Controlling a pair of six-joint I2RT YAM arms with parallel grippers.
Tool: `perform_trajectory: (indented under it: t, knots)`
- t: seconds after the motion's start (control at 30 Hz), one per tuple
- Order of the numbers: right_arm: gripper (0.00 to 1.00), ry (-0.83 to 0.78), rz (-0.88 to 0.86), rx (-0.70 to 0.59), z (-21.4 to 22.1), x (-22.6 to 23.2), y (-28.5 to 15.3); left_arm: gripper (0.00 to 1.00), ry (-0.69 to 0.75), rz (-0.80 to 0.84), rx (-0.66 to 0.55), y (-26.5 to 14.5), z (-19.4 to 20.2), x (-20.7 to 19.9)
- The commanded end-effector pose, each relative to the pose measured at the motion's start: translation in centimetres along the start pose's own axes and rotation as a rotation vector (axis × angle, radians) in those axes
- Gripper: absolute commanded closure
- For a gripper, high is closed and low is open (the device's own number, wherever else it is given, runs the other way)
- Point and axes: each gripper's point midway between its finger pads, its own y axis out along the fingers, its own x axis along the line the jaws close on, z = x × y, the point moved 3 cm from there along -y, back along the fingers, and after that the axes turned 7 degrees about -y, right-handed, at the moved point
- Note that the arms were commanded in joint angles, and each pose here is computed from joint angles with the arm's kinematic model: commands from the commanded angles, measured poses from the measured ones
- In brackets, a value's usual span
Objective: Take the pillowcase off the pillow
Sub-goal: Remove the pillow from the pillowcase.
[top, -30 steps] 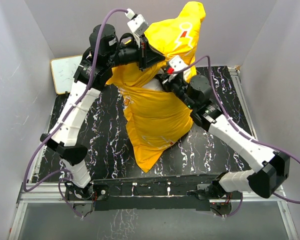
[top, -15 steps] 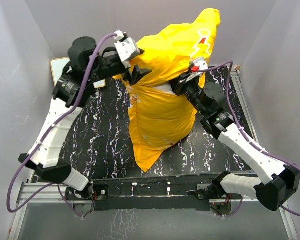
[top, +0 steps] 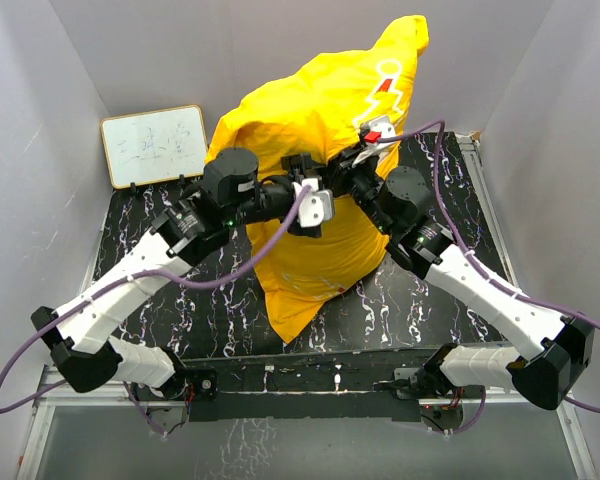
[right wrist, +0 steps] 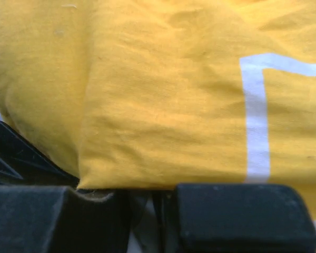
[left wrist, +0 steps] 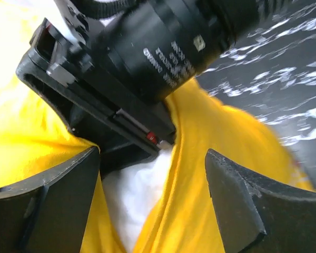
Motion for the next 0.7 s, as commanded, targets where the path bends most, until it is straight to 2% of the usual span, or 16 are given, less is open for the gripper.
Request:
perform_trajectory:
  t: [0.0,0.1,0.2,0.3,0.43,0.57,0.67]
  knots:
    - [0.92,0.094,-0.029,0.173,4.5,1.3,-0.4,0.26,0.380,-0.365,-0.055,-3.2,-3.0,5.4]
    - [0.92,0.085,-0.042,0.170,4.4,1.4,-0.7,0.28,0.507,-0.528,-0.080,-4.3,-3.7,7.1]
    - [0.92,0.075,-0.052,0.187,4.9,1.5,-1.0,0.28,0.537,-0.538,-0.132,-5.5,-5.1,7.0]
    - [0.92,0.066,-0.057,0.208,5.5,1.5,-1.1,0.28,0.496,-0.492,-0.162,-6.0,-6.3,6.7]
    - [0.92,0.055,-0.067,0.219,5.7,1.8,-1.0,0.27,0.369,-0.403,-0.163,-5.8,-7.0,6.3]
    - [0.92,0.028,-0.061,0.231,5.3,2.1,-0.9,0.28,0.353,-0.332,-0.079,-4.3,-5.7,6.1]
    - [0.92,0.015,-0.057,0.221,4.8,2.2,-1.2,0.27,0.318,-0.306,0.053,-3.3,-3.5,6.4]
